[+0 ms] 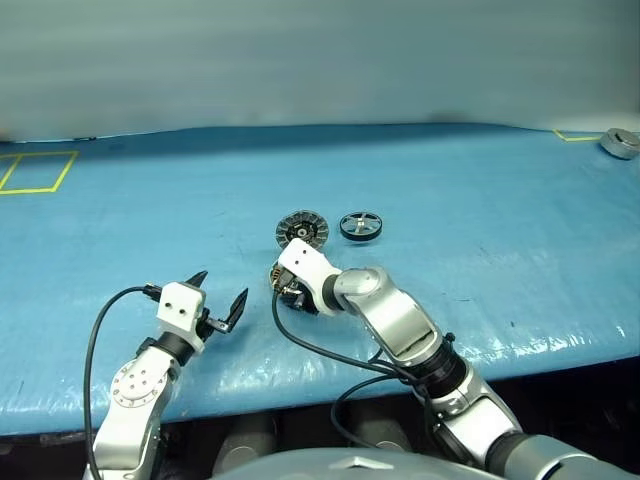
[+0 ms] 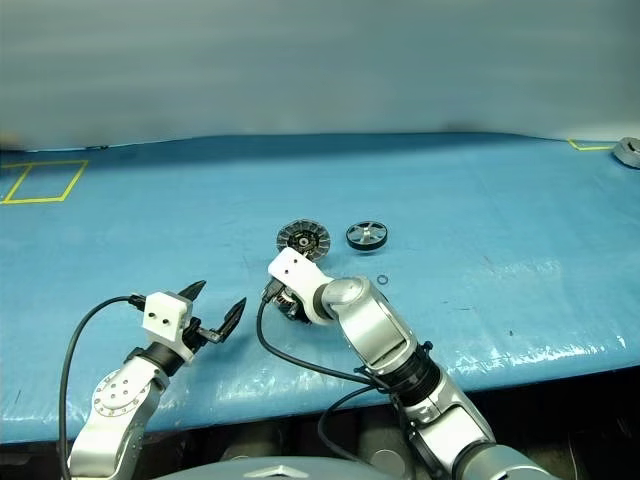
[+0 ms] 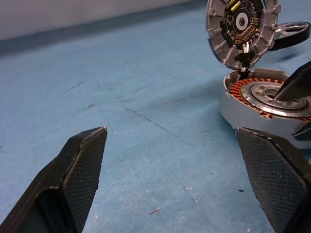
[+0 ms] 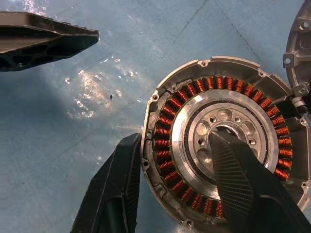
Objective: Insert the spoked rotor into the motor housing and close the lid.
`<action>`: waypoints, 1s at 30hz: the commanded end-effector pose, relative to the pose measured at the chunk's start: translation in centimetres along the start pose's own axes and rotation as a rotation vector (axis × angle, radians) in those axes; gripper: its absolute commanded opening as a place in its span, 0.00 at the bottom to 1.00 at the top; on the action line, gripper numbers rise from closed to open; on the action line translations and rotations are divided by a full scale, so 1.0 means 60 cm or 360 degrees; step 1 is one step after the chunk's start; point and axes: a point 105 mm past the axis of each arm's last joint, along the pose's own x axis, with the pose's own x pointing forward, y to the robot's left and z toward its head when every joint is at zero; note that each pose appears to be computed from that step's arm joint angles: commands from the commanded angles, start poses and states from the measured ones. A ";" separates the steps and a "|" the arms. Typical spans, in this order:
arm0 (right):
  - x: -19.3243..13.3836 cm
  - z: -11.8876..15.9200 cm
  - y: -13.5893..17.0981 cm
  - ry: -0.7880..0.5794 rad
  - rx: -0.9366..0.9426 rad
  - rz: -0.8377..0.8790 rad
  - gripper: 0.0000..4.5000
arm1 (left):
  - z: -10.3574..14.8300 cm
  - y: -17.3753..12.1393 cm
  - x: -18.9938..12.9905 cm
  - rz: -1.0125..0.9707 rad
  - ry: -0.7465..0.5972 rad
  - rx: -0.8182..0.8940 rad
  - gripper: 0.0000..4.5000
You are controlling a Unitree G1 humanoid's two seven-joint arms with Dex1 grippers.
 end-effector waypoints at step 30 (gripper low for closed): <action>-0.202 0.006 -0.085 -0.0220 0.0147 -0.0320 0.92 | 0.043 -0.078 0.015 -0.0532 -0.0220 0.0001 1.00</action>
